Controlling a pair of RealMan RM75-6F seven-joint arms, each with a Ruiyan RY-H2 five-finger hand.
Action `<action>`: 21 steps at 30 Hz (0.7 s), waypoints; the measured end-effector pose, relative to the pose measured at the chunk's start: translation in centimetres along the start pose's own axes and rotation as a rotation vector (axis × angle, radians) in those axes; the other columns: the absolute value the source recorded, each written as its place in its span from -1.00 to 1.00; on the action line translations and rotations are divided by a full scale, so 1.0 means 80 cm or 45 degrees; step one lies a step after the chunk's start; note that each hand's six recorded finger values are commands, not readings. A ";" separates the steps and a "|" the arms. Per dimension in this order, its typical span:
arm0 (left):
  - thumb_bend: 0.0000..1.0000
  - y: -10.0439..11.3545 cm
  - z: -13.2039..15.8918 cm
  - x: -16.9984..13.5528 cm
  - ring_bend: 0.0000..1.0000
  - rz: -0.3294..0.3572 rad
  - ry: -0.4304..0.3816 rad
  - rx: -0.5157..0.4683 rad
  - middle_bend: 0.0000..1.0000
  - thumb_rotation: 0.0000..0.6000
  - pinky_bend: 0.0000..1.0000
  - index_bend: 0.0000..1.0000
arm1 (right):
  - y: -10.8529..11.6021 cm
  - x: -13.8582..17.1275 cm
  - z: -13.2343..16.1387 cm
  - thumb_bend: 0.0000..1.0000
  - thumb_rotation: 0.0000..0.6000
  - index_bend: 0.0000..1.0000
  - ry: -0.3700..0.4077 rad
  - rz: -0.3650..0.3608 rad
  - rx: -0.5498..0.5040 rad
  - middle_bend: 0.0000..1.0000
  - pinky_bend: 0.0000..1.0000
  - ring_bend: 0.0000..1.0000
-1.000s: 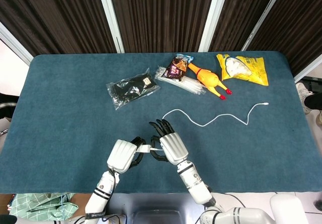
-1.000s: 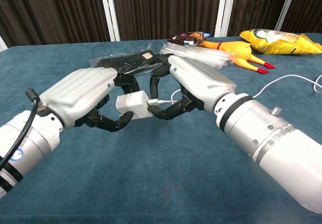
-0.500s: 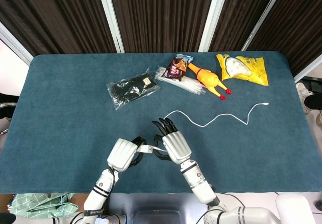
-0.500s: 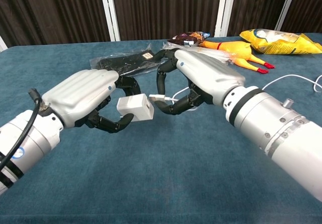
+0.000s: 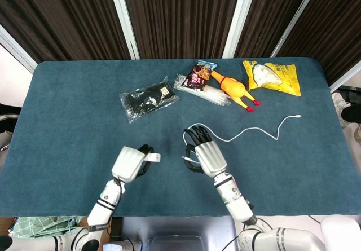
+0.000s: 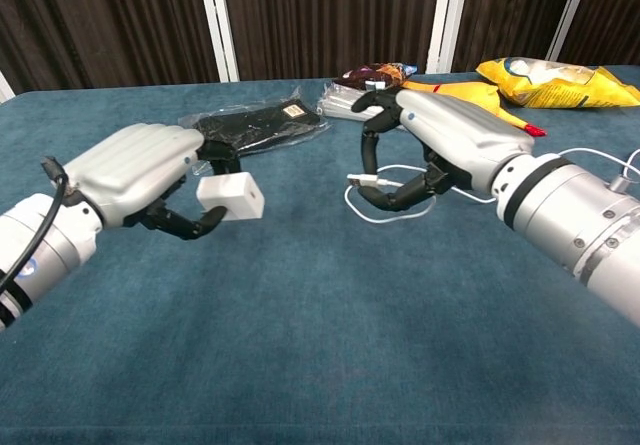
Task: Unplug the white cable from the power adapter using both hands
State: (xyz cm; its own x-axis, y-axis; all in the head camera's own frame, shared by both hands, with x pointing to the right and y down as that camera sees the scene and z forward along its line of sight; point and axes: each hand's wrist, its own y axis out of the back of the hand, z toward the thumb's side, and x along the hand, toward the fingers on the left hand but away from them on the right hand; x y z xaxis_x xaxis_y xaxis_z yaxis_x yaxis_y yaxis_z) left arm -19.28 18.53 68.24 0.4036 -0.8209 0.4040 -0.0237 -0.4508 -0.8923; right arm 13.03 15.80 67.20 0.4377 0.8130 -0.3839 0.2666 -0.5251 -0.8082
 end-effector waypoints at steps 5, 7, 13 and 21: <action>0.19 -0.015 -0.053 0.008 0.91 -0.046 0.090 0.076 0.58 1.00 1.00 0.41 | -0.008 -0.004 -0.042 0.17 1.00 0.80 -0.075 0.010 0.061 -0.54 -1.00 -1.00; 0.18 -0.022 -0.072 0.010 0.90 -0.067 0.126 0.094 0.55 1.00 1.00 0.39 | -0.014 -0.005 -0.059 0.17 1.00 0.80 -0.108 0.023 0.094 -0.54 -1.00 -1.00; 0.11 -0.037 -0.101 0.011 0.70 -0.118 0.165 0.141 0.20 1.00 0.88 0.12 | -0.032 -0.011 -0.107 0.17 1.00 0.65 -0.211 0.047 0.129 -0.54 -1.00 -1.00; 0.01 -0.049 -0.113 0.006 0.18 -0.198 0.228 0.196 -0.32 1.00 0.64 -0.35 | -0.029 -0.010 -0.118 -0.04 1.00 -0.21 -0.207 0.062 0.095 -0.69 -1.00 -1.00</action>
State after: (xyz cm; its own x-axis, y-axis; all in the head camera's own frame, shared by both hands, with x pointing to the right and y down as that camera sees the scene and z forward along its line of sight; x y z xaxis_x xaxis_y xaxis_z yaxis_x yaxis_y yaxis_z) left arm -27.24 16.75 73.74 0.2230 -0.8010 0.5555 0.1707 -0.5290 -0.8313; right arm 20.20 14.01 73.59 0.3027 0.8201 -0.4855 0.1815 -0.5497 -0.8154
